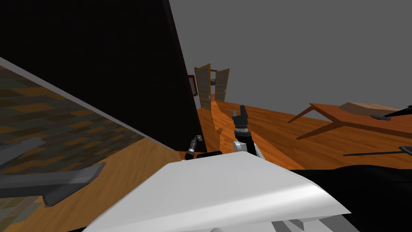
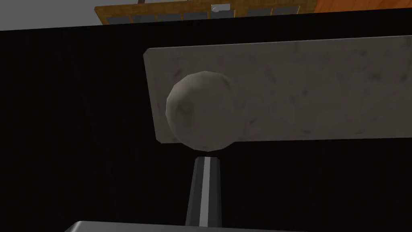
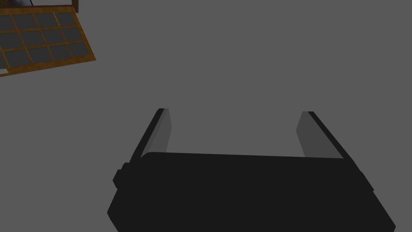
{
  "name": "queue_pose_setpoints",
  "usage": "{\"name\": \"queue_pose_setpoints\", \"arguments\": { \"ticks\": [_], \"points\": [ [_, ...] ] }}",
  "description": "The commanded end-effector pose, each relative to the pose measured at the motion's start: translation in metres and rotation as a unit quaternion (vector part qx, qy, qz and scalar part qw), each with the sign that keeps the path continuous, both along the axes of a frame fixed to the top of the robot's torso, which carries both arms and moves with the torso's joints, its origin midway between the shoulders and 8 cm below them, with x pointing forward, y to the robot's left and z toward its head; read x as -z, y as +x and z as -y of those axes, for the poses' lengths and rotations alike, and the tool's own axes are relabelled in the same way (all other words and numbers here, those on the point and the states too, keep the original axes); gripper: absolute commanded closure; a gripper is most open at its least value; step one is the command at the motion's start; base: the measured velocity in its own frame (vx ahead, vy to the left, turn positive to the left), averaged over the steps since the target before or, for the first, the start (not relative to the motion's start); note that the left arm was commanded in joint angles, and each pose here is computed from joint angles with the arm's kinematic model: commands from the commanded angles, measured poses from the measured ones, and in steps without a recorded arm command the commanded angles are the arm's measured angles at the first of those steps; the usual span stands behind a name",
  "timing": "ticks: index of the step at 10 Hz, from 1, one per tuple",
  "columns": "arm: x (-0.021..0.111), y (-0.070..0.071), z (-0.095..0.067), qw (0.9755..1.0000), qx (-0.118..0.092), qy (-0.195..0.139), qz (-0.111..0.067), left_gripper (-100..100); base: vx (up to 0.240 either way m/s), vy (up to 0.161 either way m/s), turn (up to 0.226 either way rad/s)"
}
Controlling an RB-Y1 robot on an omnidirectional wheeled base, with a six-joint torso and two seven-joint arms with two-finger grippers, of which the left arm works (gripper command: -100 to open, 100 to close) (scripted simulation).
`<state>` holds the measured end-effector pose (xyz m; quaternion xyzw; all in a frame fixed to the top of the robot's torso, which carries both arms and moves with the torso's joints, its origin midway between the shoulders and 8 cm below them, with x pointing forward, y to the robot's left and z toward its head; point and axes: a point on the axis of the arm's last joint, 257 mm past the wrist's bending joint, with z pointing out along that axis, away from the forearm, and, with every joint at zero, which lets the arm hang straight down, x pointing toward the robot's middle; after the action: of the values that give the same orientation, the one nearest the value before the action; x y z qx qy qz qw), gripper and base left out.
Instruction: Push the door open
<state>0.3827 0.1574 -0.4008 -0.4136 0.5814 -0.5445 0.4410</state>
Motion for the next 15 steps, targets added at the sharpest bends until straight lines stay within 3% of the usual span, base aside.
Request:
{"name": "queue_pose_setpoints", "arguments": {
  "ticks": [1, 15],
  "points": [
    [0.000, 0.005, -0.003, 1.0000, -0.004, 0.000, 0.003, -100, 0.042, -0.005, -0.021],
    [-0.005, 0.056, -0.019, 0.9981, -0.058, -0.009, 0.019, -100, -0.087, 0.055, -0.053]
  ]
}}
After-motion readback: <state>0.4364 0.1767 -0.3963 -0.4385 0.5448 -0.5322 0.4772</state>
